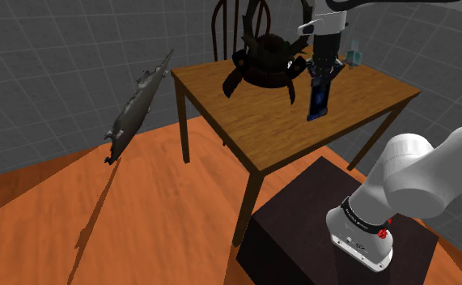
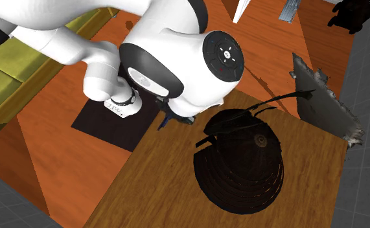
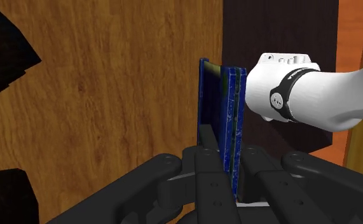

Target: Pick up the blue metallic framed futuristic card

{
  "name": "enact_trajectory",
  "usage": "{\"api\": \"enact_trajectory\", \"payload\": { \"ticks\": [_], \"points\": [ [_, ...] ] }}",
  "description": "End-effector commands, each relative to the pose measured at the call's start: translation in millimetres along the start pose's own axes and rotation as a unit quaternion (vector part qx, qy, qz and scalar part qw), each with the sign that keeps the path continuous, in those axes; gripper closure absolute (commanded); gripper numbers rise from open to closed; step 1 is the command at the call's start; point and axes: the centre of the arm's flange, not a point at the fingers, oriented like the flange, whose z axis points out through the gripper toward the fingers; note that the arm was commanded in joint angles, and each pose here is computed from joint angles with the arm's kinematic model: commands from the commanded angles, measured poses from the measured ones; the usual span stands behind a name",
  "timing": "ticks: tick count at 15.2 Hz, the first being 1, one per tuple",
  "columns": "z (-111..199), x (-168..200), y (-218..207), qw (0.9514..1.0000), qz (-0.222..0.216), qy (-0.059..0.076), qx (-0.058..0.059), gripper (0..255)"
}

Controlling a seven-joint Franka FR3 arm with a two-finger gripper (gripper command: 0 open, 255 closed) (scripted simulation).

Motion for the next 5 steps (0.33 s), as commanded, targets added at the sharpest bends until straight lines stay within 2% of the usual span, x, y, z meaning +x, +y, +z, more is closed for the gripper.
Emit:
{"api": "enact_trajectory", "payload": {
  "ticks": [1, 5],
  "points": [
    [-10, 0, -4, 1.0, 0.0, 0.0, 0.0, 255],
    [-21, -1, -8, 1.0, 0.0, 0.0, 0.0, 255]
  ]
}}
